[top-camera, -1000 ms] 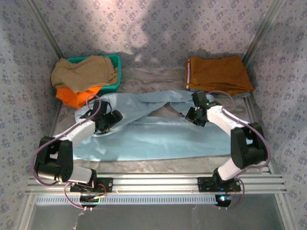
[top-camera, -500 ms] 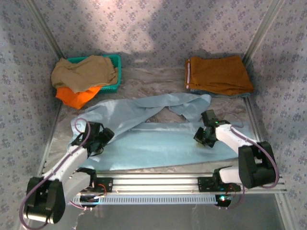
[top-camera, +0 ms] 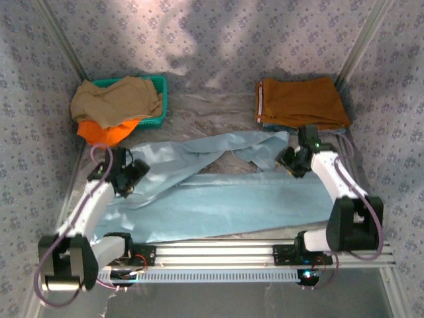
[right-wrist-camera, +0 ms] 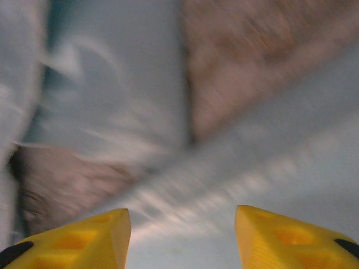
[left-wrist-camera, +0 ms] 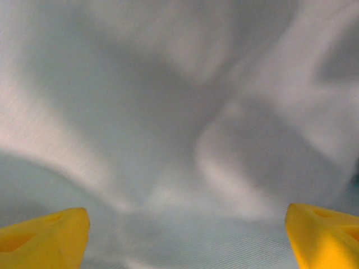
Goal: Fold and stack the trousers
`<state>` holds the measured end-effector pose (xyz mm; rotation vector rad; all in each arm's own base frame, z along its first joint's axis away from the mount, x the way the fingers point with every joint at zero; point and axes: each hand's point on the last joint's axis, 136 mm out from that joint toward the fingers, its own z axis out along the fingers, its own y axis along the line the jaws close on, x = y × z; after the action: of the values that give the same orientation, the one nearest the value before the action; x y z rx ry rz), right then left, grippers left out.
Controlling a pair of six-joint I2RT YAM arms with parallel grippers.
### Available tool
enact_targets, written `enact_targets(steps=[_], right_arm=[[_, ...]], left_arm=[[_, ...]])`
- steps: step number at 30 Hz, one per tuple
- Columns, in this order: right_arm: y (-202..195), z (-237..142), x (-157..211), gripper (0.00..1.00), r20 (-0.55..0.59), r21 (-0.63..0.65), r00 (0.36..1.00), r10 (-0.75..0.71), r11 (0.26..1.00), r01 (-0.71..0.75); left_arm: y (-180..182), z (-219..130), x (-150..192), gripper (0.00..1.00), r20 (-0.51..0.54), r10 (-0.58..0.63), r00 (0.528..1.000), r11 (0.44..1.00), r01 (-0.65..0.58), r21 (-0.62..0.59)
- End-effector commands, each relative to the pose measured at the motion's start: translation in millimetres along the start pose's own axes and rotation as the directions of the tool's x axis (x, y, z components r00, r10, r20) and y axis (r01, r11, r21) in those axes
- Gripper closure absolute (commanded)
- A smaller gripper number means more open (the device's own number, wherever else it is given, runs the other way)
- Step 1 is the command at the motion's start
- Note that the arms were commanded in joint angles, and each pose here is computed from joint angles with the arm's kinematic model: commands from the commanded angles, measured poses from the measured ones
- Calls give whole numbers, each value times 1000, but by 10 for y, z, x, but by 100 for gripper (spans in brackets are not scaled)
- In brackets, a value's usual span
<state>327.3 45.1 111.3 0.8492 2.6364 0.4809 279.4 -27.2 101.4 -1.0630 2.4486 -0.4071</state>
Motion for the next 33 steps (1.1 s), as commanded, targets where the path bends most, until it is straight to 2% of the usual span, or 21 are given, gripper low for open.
enact_targets(steps=[1, 7, 12, 15, 17, 19, 22, 25, 27, 33], right_arm=[[386, 212, -345, 42, 31, -81, 999, 44, 996, -41], [673, 672, -745, 36, 40, -100, 992, 122, 988, -118], [639, 988, -856, 35, 4, -81, 988, 153, 985, -152], [624, 1078, -950, 35, 6, -87, 987, 160, 983, -159], [628, 1123, -993, 39, 5, -89, 988, 157, 984, -156], [622, 1176, -1008, 49, -8, -86, 988, 153, 984, -153], [626, 1172, -1076, 81, 4, -95, 990, 142, 985, -141], [643, 1112, -1146, 99, 18, -105, 992, 129, 986, -126], [654, 1061, -1166, 100, 23, -112, 992, 120, 987, -117], [796, 568, -1164, 100, 122, -135, 992, 44, 990, -28]], left_arm=[[-438, 12, -382, 6, 56, 87, 995, 995, -90, 47], [-802, 398, -728, 0, 45, 81, 996, 996, -82, 35], [-913, 798, -794, 1, -11, 57, 998, 998, -57, 21], [-921, 966, -837, 6, -25, 57, 998, 998, -58, -5], [-893, 1049, -876, 15, -23, 53, 998, 998, -54, -18], [-856, 1118, -926, 28, -26, 55, 998, 998, -56, -30], [-781, 1179, -1018, 55, -24, 69, 997, 996, -70, -59], [-727, 1173, -1065, 81, -30, 69, 997, 995, -71, -63], [-710, 1126, -1101, 100, -18, 72, 997, 995, -73, -61], [-763, 838, -1123, 100, 35, 78, 996, 997, -78, -2]])
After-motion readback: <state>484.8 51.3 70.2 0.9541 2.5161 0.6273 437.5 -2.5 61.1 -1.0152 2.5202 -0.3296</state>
